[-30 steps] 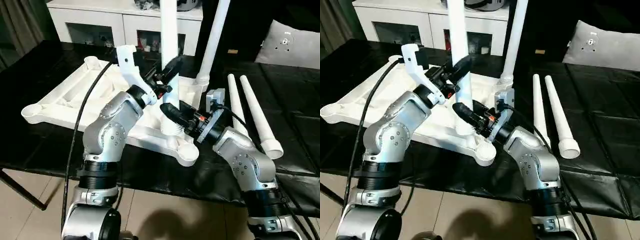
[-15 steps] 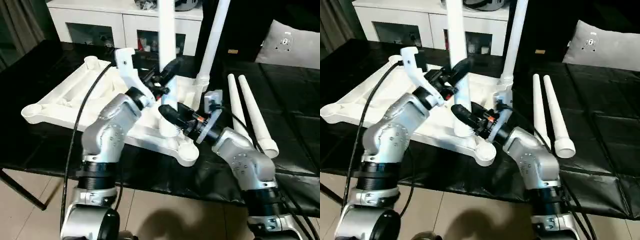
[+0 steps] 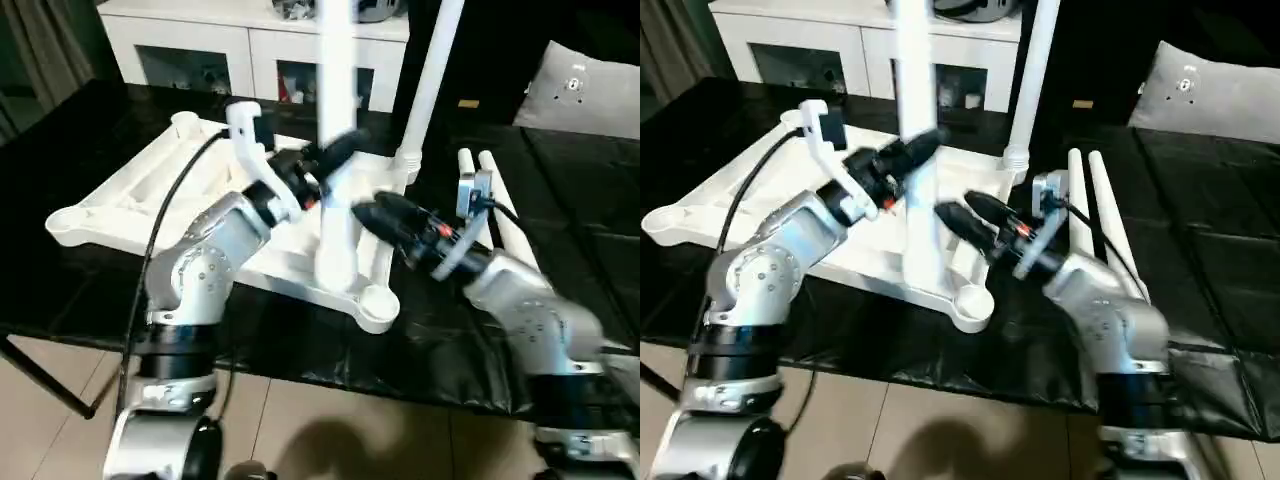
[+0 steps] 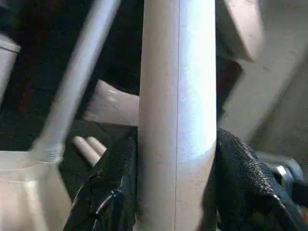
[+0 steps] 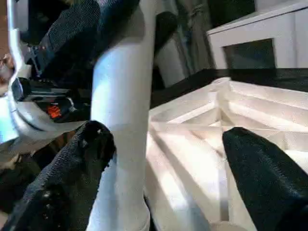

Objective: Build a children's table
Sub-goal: Pick table leg

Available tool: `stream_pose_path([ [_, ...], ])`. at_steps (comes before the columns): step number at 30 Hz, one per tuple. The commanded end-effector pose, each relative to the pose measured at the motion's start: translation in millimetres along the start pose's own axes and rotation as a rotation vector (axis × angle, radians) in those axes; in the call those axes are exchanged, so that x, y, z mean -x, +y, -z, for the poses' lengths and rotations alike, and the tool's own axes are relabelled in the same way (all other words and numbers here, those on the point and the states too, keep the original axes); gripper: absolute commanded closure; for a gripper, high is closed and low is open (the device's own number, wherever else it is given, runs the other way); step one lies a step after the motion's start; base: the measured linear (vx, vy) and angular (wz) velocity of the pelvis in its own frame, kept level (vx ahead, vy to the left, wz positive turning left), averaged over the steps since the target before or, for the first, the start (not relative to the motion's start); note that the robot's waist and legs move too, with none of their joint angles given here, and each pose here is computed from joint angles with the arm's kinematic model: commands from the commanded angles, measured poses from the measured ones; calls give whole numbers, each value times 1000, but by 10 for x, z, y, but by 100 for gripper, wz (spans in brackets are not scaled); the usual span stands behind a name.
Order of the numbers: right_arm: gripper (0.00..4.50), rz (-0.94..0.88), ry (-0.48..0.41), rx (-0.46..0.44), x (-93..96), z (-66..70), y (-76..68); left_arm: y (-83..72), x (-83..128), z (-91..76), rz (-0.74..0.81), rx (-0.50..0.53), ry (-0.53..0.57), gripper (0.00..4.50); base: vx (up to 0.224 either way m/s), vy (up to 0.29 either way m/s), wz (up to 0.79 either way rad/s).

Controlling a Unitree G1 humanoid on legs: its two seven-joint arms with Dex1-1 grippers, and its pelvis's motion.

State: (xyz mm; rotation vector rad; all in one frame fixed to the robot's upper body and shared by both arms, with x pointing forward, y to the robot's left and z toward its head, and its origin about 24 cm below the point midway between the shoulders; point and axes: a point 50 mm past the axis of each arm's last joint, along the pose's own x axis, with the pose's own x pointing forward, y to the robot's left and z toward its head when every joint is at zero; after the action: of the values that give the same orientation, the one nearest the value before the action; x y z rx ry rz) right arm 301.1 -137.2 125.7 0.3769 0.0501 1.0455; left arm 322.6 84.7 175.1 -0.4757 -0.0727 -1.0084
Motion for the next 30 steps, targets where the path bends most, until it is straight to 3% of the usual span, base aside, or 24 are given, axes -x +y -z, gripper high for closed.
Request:
stream_pose_path([
  [1, 20, -87, 22, 4, -1, -28, 73, -133, -12, -44, 125, -34, -11, 268, 0, 0, 0],
  [7, 19, -263, 99, 19, 43, -37, 144, -239, -11, -65, 265, -14, -12, 268, 0, 0, 0],
  [18, 19, -350, 158, 33, -20, 8, 147, -379, -49, -16, 407, -4, 8, 268, 0, 0, 0],
  [19, 47, -362, 160, 29, -23, 10, 153, -392, -52, -8, 416, -2, 11, 268, 0, 0, 0],
  [21, 47, -383, 161, 20, -29, 13, 168, -404, -58, 7, 424, -1, 16, 268, 0, 0, 0],
  [30, 135, -408, 186, 2, -40, 56, 166, -376, -81, 40, 401, -43, 44, 268, 0, 0, 0],
])
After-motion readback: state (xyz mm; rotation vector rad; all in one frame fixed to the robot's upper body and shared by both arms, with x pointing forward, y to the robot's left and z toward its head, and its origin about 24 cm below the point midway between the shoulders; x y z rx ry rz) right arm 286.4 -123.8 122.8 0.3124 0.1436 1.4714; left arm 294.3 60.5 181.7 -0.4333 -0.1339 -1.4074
